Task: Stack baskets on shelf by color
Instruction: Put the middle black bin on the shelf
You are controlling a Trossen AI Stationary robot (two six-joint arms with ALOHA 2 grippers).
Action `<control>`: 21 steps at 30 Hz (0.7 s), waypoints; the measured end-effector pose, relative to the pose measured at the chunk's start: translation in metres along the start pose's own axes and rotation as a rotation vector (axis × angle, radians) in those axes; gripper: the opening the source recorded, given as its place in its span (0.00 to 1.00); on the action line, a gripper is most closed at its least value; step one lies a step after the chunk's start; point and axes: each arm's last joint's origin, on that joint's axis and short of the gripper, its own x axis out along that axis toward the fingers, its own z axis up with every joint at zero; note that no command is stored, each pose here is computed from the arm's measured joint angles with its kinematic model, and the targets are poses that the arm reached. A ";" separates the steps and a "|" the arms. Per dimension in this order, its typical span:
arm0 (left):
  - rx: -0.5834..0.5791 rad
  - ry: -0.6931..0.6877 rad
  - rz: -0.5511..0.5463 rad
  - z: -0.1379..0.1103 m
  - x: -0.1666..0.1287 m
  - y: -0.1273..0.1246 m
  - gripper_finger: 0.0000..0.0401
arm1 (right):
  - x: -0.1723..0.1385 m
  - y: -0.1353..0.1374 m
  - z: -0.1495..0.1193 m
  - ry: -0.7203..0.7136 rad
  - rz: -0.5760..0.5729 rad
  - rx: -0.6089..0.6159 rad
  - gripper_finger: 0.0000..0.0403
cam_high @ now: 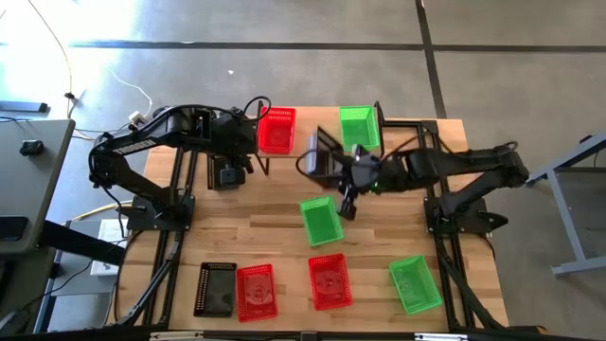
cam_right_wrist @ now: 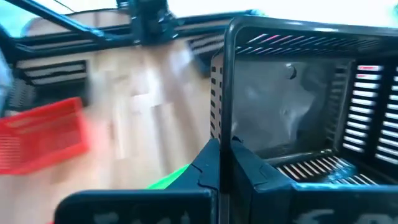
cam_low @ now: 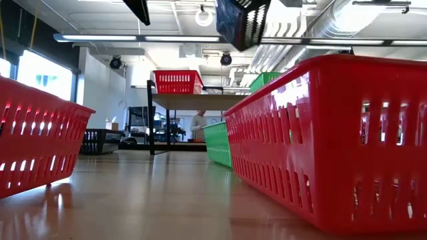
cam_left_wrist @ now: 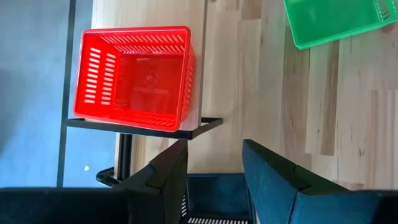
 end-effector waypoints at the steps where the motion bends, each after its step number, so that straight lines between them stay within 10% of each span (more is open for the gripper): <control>1: -0.003 0.001 0.000 0.000 0.000 0.000 0.35 | -0.001 -0.005 0.004 -0.012 -0.015 -0.031 0.00; 21: -0.287 0.014 0.016 -0.003 0.002 0.009 0.35 | -0.004 -0.092 0.039 -0.115 -0.229 -0.325 0.00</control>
